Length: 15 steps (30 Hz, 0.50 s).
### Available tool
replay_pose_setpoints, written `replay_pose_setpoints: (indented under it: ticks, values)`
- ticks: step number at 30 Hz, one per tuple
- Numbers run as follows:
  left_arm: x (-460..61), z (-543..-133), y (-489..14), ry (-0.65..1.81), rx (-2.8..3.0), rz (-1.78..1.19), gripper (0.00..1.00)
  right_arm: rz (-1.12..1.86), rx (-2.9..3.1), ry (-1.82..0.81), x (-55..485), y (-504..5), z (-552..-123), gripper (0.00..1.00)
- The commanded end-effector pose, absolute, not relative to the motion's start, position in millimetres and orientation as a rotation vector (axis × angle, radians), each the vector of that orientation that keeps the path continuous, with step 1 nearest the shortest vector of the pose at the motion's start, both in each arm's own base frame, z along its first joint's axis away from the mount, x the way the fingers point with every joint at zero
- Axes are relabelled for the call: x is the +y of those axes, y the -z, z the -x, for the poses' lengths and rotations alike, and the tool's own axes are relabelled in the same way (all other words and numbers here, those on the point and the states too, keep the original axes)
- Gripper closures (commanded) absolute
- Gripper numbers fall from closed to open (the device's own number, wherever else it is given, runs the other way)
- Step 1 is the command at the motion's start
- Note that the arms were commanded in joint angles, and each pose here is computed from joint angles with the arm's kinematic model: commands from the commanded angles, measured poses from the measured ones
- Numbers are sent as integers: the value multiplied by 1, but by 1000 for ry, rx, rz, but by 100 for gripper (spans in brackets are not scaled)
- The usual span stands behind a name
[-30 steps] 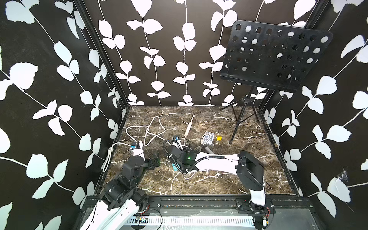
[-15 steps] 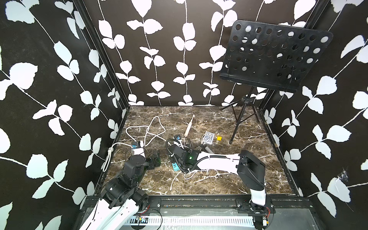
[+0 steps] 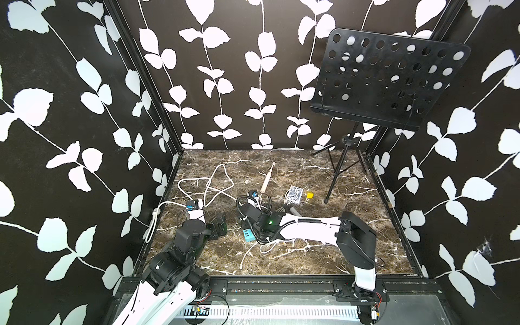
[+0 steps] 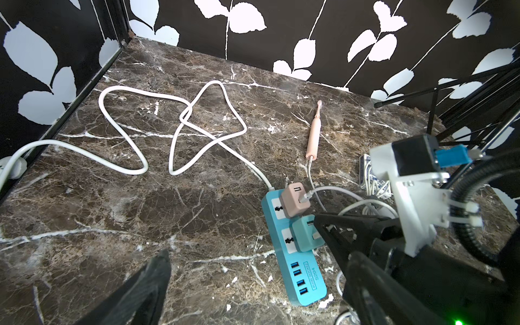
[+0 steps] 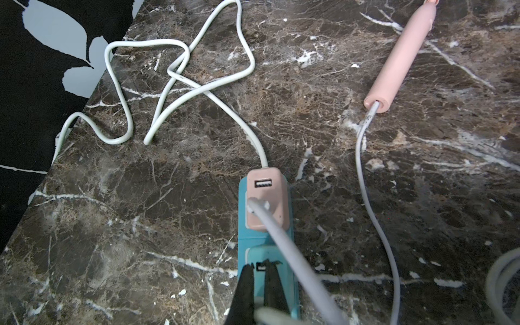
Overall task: Charge the electric toothbrush
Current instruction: Insert the charging cable into the plug.
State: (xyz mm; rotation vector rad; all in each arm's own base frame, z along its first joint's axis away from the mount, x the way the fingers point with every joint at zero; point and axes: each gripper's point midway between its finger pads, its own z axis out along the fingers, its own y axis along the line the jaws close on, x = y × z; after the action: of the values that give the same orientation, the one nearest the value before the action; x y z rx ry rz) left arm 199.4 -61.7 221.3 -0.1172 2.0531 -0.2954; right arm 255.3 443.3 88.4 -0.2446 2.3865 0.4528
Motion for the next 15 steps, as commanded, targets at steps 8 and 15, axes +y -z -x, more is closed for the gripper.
replay_pose_setpoints:
  ticks: [8,15]
  values:
    - [-65,-202,-221,320,2035,118,1,428,2940,46,336,56,-152,100]
    - [-67,-204,-224,320,2026,115,1,308,2718,-118,386,-14,-205,91]
